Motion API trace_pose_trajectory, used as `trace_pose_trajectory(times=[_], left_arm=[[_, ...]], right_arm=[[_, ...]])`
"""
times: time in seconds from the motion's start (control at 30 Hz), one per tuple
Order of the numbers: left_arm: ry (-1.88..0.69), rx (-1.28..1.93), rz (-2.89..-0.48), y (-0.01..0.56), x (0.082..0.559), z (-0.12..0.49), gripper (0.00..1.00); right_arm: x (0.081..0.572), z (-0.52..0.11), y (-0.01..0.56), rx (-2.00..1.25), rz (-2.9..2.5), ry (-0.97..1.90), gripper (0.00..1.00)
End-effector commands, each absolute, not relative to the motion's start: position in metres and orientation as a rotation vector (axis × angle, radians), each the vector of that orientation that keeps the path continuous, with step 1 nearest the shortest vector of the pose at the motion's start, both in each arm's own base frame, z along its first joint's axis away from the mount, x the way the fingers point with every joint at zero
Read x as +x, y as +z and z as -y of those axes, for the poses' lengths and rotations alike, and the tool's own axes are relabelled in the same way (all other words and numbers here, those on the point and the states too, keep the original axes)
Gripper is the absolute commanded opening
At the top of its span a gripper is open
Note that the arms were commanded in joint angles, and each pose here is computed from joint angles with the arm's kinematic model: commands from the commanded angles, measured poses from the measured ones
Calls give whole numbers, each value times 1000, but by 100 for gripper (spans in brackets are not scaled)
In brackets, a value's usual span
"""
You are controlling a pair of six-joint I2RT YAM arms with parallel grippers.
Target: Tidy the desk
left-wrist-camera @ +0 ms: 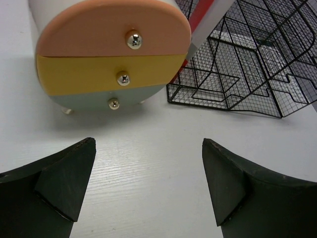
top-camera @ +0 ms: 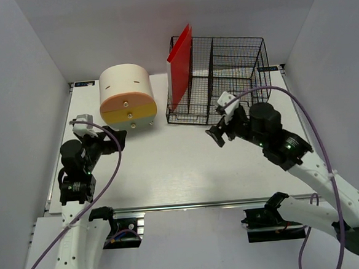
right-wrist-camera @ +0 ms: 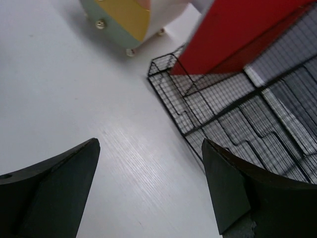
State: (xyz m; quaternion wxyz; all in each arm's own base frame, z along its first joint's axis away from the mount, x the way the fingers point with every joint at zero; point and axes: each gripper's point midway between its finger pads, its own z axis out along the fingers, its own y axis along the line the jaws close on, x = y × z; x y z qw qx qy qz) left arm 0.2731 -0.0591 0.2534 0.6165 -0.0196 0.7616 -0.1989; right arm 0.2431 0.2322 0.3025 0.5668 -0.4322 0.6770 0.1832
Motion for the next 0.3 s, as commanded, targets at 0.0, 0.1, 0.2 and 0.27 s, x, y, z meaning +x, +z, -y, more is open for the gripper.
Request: trace_pose_trajectory(times=[0.0, 0.1, 0.2, 0.27], left_arm=[[-490, 21, -1749, 254, 273, 68, 98], [-500, 34, -1760, 250, 274, 70, 98], [-504, 40, -1767, 248, 274, 71, 98], [-506, 42, -1770, 247, 275, 71, 98]], right_arm=[[259, -197, 312, -835, -1582, 268, 89], [260, -181, 303, -788, -1581, 228, 89], [266, -162, 289, -761, -1590, 146, 89], [274, -155, 290, -711, -1585, 116, 89]])
